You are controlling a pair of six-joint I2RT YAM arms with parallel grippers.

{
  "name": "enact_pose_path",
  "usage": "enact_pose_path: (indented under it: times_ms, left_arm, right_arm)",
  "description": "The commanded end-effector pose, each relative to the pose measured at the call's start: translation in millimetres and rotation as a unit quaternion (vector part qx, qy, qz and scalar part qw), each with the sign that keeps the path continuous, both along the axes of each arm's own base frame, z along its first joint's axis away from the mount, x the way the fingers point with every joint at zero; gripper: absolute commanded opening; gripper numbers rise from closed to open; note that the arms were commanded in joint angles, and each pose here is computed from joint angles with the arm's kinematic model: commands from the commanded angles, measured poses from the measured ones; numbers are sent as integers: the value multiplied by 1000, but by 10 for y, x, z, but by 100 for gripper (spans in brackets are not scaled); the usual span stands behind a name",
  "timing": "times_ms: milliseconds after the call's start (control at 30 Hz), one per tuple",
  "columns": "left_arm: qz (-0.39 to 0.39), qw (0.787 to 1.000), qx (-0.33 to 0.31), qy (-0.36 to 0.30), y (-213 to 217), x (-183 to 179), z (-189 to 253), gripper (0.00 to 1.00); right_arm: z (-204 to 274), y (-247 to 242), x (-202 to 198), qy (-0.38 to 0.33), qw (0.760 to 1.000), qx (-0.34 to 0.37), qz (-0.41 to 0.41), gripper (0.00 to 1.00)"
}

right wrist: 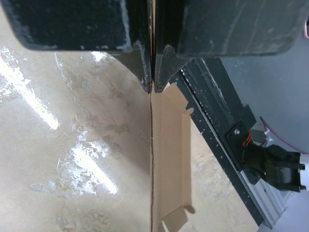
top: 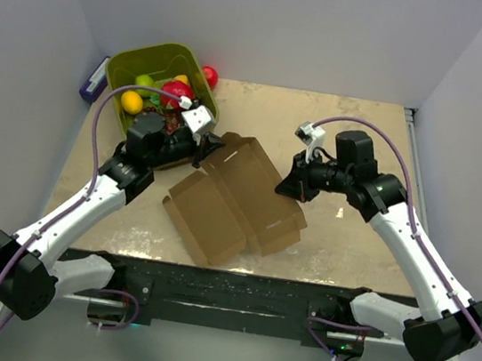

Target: Fold the paper box

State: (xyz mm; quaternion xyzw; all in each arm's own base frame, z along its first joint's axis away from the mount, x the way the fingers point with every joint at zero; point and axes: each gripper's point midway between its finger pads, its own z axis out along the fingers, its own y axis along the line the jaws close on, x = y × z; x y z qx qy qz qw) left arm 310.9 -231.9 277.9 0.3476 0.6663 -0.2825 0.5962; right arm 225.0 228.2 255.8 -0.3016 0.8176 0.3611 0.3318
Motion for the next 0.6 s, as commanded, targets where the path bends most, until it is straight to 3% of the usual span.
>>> enact_pose_path:
  times_ms: [0,67,100,200,233,333,567]
  left_arm:
    - [37,999,0,-16,34,92,53,0]
    - [51,999,2,-11,62,117,14,0]
    - [65,998,2,-9,97,145,3,0]
    - [93,996,2,-1,170,193,-42,0]
    - [102,995,2,1,196,202,-58,0]
    - [123,992,2,9,258,218,-93,0]
    - [129,991,9,24,281,244,-167,0]
  right_arm:
    - [178,2,121,-29,998,20,-44,0]
    - [232,-14,159,-37,997,27,-61,7]
    - [244,-35,217,-38,995,30,-83,22]
    - [272,-98,298,-39,990,35,-128,45]
    - [286,-132,320,-42,988,35,-142,58]
    - [246,-324,442,-55,976,15,-210,80]
    - [264,-821,463,-87,947,33,-309,94]
